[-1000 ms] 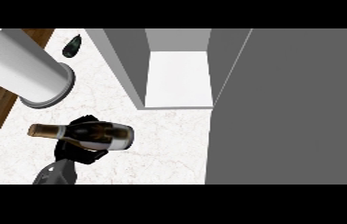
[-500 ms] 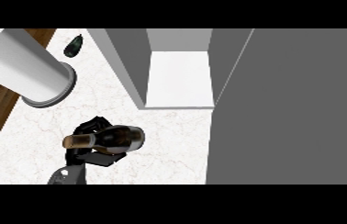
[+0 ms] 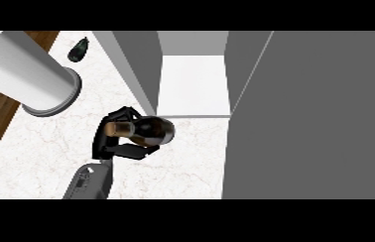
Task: Pick up the wine, place it into the cabinet and close the cabinet
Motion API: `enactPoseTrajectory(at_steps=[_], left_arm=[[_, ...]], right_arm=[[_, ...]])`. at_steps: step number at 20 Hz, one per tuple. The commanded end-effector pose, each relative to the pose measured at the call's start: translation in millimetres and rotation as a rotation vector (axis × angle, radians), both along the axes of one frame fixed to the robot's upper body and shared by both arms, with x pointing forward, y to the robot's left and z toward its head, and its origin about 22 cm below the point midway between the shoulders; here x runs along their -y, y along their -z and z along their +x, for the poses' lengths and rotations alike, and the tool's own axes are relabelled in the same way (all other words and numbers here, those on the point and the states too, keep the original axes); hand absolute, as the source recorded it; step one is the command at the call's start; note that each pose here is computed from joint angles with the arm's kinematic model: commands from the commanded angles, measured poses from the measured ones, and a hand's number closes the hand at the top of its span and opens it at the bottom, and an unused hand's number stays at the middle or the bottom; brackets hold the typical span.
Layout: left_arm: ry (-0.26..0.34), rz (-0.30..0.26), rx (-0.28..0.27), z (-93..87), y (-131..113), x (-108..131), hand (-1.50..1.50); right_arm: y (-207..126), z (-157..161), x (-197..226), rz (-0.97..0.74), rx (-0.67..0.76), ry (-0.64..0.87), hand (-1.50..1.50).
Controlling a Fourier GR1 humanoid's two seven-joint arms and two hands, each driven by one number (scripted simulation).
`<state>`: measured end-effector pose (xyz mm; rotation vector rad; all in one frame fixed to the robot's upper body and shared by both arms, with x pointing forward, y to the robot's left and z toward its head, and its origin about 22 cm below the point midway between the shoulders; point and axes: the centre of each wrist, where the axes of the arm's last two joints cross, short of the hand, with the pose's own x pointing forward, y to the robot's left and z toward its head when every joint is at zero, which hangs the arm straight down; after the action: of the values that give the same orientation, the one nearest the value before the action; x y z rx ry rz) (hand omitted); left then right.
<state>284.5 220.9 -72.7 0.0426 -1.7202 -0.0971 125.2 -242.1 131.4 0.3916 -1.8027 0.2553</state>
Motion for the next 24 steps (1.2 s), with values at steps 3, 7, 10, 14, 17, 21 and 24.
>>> enactPoseTrajectory(at_steps=[3, 7, 10, 14, 17, 21, 24], left_arm=[[0.010, 0.037, -0.012, 26.6, -38.4, 31.4, 1.50], [0.022, 0.115, -0.001, 32.4, -39.7, 62.2, 1.50], [0.032, 0.179, -0.011, 44.6, -63.0, 76.6, 1.50], [0.029, 0.175, -0.018, 24.5, -52.8, 95.1, 1.50], [-0.001, 0.151, -0.005, 37.7, -70.4, 98.8, 1.50], [-0.013, 0.135, -0.062, 45.3, -70.3, 104.8, 1.50], [-0.043, 0.158, -0.066, 47.4, -79.6, 114.4, 1.50]], right_arm=[[-28.9, -29.5, 2.7, 0.026, 0.026, -0.001, -1.50], [-22.7, -21.0, 12.6, 0.022, 0.049, -0.022, -1.50], [-16.7, -17.6, 6.1, 0.020, 0.055, -0.008, -1.50], [-19.6, -11.8, 5.1, 0.032, 0.060, -0.003, -1.50], [-14.8, -22.1, 5.0, 0.021, 0.060, -0.014, -1.50], [-11.7, -17.4, 9.2, 0.012, 0.050, -0.030, -1.50], [-15.2, -16.3, 7.5, 0.036, 0.070, -0.037, -1.50]])
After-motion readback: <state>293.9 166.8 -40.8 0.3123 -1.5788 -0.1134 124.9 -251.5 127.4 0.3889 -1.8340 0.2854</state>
